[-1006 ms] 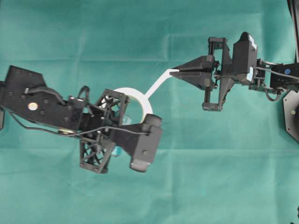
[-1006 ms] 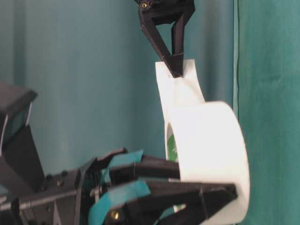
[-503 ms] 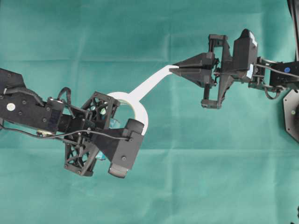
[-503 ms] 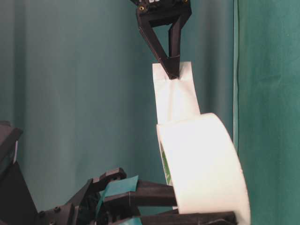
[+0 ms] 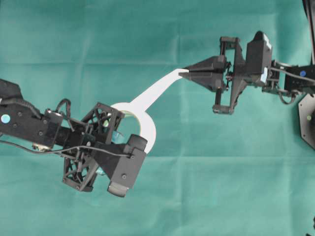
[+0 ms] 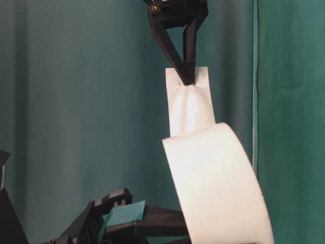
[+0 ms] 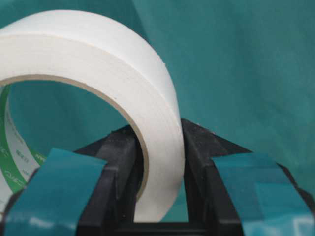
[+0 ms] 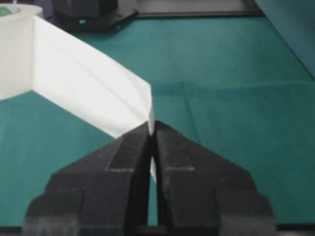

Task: Peel off the duct tape with your right arm.
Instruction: 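Pull the left gripper's roll away from the right gripper, unrolling tape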

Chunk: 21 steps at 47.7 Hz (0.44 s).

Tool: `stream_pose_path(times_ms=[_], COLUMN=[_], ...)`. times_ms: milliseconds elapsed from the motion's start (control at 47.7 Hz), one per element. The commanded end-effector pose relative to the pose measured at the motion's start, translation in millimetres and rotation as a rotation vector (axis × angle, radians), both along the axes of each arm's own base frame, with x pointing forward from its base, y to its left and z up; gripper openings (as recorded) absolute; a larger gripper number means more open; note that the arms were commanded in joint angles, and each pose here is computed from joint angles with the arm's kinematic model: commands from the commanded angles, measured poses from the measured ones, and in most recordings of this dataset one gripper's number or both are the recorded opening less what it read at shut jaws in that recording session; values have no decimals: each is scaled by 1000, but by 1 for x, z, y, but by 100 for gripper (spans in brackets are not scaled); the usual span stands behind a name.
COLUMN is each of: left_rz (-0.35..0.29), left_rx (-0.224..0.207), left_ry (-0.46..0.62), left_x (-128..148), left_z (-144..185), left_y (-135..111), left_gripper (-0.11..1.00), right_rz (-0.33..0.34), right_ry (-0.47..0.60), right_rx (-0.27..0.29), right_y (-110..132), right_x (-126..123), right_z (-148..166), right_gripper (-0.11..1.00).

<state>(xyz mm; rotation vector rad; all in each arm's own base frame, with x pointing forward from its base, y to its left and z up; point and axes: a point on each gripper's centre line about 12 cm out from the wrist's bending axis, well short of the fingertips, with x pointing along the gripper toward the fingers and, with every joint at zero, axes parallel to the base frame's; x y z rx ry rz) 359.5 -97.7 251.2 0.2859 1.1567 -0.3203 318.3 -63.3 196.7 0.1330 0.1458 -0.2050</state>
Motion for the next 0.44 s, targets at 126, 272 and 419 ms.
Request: stream_pose_path(times_ms=[126, 272, 419], left_rz=[-57, -63, -81], left_rx=[-24, -25, -29], left_ry=[-41, -40, -49], left_x=[-12, -12, -13], left_z=[17, 17, 20], left_y=[-22, -24, -31], left_gripper=[21, 21, 21], right_rz=[-40, -40, -40], right_ry=[-16, -18, -16], right_rx=[3, 3, 3], right_y=[-11, -11, -11], right_x=[-2, -2, -2], right_z=[4, 5, 4], right_gripper=[-10, -10, -10])
